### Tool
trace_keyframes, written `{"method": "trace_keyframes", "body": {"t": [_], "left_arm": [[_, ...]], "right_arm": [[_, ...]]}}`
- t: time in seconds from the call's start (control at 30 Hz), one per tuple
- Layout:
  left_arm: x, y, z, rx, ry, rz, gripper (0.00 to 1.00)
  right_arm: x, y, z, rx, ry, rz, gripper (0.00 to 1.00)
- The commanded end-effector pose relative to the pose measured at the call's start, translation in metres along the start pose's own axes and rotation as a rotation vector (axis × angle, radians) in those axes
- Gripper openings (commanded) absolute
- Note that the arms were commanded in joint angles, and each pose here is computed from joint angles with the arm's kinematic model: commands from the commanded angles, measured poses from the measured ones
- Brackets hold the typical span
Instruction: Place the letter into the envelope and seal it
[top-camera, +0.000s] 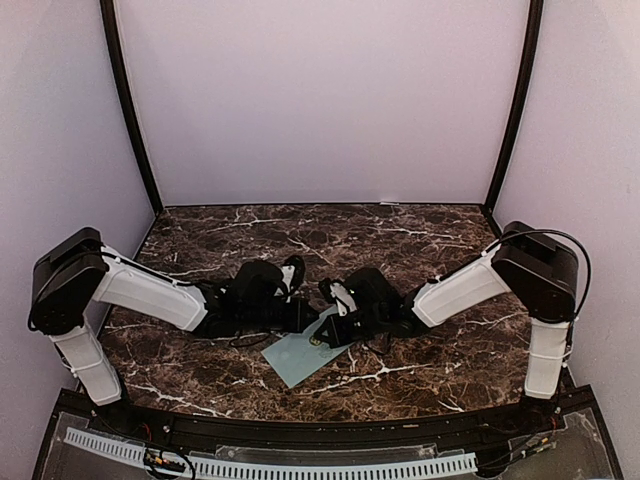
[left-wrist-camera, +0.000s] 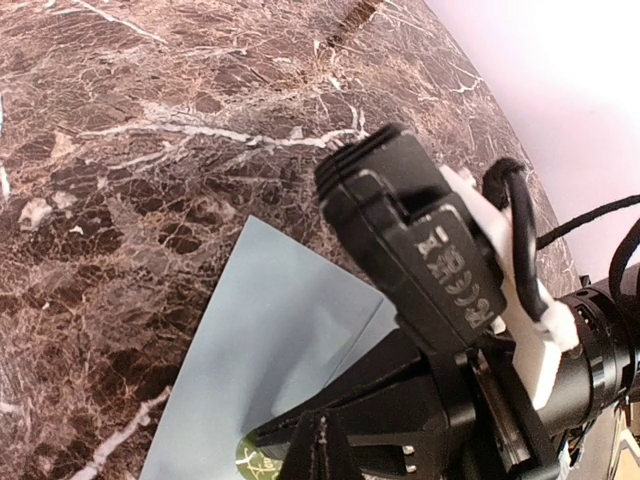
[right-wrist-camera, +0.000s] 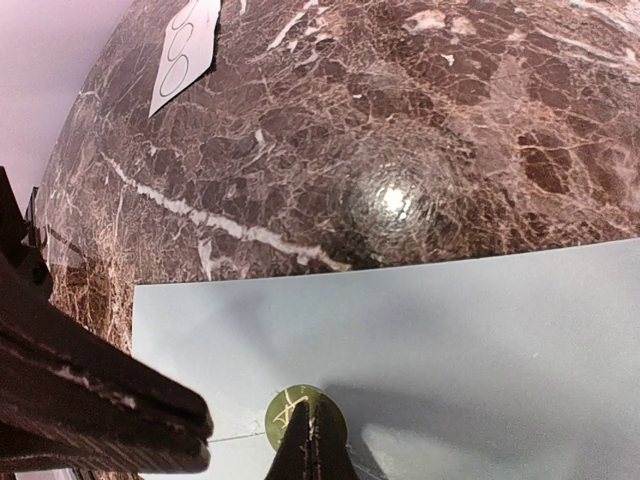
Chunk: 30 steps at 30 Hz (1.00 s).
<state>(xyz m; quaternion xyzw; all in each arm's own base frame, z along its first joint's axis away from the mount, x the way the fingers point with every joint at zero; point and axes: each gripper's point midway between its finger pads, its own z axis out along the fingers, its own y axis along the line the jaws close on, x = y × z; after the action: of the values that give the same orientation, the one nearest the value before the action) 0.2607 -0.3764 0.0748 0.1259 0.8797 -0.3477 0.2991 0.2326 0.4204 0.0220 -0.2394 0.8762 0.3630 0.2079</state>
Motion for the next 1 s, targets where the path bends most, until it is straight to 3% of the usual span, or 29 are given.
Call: {"method": "trace_keyframes", "body": {"t": [0.0, 0.4, 0.97], "left_arm": [[-0.006, 0.000, -0.003, -0.006, -0.005, -0.003, 0.00], [0.036, 0.021, 0.003, -0.007, 0.090, -0.082, 0.00], [0.066, 0.040, 0.011, -0.049, 0.177, -0.103, 0.00]], "right_arm": [[0.019, -0.014, 0.003, 0.047, 0.042, 0.019, 0.00], [0.019, -0.002, -0.001, -0.008, 0.043, 0.008, 0.00], [0.028, 0.016, -0.004, -0.074, 0.082, -0.026, 0.00]]}}
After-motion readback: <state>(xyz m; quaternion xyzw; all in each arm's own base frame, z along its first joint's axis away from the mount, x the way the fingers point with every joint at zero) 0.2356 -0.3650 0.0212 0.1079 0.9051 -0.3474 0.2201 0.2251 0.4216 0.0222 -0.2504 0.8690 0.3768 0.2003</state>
